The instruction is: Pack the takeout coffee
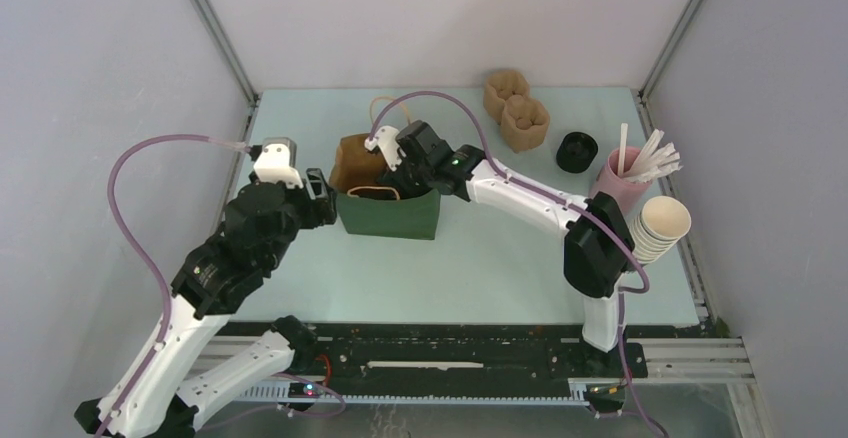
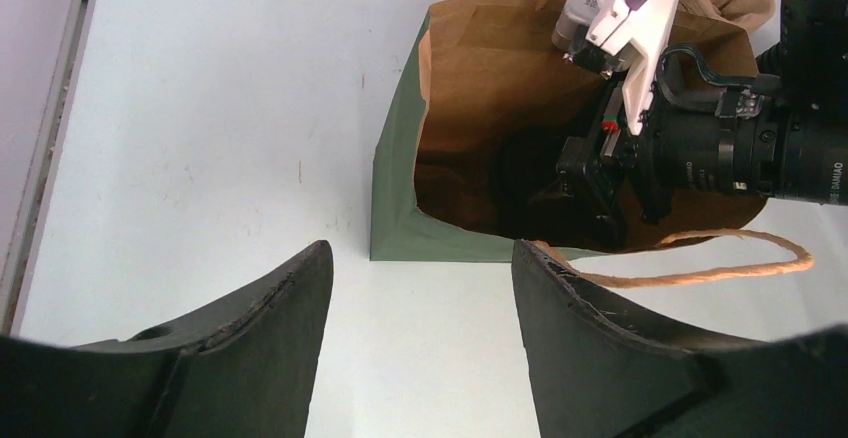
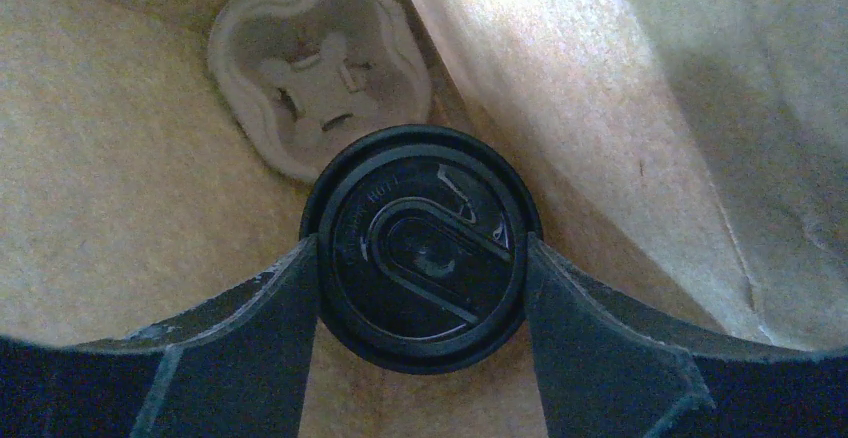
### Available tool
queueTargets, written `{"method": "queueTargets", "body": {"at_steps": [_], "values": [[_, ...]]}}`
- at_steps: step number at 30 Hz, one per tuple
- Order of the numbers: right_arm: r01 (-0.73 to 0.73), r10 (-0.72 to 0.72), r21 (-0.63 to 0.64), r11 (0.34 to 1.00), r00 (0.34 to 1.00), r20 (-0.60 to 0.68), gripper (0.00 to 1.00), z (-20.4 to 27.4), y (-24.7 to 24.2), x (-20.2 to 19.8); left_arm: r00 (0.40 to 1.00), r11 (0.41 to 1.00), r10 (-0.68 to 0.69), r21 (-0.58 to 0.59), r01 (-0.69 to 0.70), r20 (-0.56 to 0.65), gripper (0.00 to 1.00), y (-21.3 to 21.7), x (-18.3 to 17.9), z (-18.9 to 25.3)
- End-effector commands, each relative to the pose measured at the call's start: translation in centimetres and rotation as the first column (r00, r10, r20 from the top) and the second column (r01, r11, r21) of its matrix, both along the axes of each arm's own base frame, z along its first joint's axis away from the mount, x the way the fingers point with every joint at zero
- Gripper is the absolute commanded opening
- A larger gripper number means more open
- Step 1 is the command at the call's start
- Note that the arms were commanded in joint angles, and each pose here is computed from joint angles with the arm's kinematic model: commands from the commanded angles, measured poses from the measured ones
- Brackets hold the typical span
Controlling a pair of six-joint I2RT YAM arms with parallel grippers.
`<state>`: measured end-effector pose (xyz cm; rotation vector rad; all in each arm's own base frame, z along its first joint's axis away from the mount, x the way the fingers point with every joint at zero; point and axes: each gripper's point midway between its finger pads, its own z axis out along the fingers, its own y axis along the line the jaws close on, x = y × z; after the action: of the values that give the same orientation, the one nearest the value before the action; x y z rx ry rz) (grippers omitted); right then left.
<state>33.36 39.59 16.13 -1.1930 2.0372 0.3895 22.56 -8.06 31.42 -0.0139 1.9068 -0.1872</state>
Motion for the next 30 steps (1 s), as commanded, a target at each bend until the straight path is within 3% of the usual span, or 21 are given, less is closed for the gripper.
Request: {"method": "queueTargets", "body": {"at_steps": [1, 10, 30], "values": [[0.006, -0.01, -0.03, 1.0, 0.991, -0.131, 0.49, -3.0, -0.4, -1.0, 0.998, 1.0, 0.022, -0.014, -0.021, 0.061, 0.71, 1.0, -0.3, 2.5], [0.018, -0.023, -0.036, 0.999, 0.986, -0.168, 0.52, -3.4, -0.5, -0.2, 0.997, 0.999, 0.034, -0.023, -0.033, 0.07, 0.71, 1.4, -0.4, 3.0], [0.05, -0.05, -0.003, 0.999, 0.995, -0.082, 0.85, 2.1, -0.3, 0.5, 0.997, 0.999, 0.026, -0.041, -0.023, 0.067, 0.71, 1.2, -0.6, 3.0]]}}
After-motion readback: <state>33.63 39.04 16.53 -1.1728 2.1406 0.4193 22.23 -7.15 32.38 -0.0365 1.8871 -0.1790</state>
